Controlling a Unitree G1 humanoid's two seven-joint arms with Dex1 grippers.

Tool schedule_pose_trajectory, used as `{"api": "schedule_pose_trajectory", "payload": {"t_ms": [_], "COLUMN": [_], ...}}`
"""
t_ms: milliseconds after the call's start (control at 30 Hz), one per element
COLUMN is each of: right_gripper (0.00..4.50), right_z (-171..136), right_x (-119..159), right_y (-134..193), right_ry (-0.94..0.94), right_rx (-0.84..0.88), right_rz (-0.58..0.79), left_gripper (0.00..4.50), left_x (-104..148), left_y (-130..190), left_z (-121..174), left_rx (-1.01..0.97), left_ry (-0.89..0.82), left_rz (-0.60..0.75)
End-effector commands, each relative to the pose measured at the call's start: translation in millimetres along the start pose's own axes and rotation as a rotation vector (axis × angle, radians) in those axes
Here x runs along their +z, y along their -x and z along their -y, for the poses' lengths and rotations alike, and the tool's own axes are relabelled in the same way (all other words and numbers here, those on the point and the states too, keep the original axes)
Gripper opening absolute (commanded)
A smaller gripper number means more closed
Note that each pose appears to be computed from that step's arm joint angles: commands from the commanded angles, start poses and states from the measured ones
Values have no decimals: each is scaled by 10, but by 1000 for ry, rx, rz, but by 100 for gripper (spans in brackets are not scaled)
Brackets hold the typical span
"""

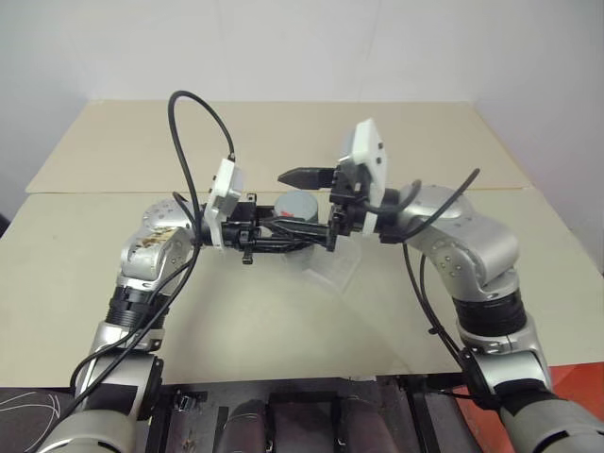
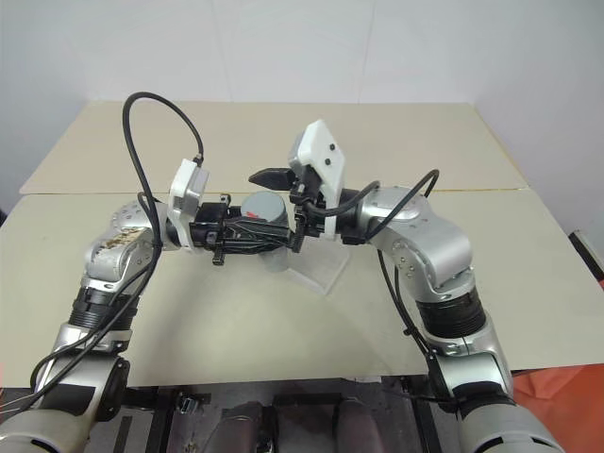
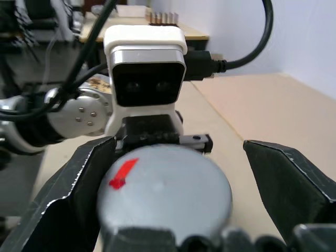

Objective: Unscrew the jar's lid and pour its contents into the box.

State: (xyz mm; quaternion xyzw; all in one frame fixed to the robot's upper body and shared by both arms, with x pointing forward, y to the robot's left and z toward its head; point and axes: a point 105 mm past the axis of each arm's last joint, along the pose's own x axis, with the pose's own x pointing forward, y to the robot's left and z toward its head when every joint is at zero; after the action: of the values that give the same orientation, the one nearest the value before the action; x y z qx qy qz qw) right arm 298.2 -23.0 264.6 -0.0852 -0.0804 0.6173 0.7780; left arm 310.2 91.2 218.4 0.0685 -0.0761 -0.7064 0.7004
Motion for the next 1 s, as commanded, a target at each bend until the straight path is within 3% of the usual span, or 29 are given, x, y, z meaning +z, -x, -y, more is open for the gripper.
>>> {"api": "schedule_pose_trajectory", "payload": {"t_ms": [33, 333, 467, 600, 733, 1000], "right_gripper": [444, 444, 444, 444, 444, 444], "right_z": [256, 396, 276, 13, -133, -53], "right_x": [131, 30, 236, 392, 291, 177], "right_y": [379, 544, 535, 380, 141, -124], "right_ry": [38, 79, 98, 98, 109, 162], "right_rx": [-121, -154, -111, -31, -6, -40], "right_rz": [27, -52, 4, 65, 29, -6], "left_gripper": [191, 191, 191, 191, 191, 191], "left_x": [108, 198, 189, 129, 123, 160], "left_y": [110, 194, 185, 118, 36, -12], "left_z": [97, 122, 43, -5, -7, -39], "left_rx": [-30, -21, 14, 21, -10, -31], "left_ry": [-45, -60, -49, -33, -38, -61], "left_rz": [-3, -16, -6, 5, 17, 21]}}
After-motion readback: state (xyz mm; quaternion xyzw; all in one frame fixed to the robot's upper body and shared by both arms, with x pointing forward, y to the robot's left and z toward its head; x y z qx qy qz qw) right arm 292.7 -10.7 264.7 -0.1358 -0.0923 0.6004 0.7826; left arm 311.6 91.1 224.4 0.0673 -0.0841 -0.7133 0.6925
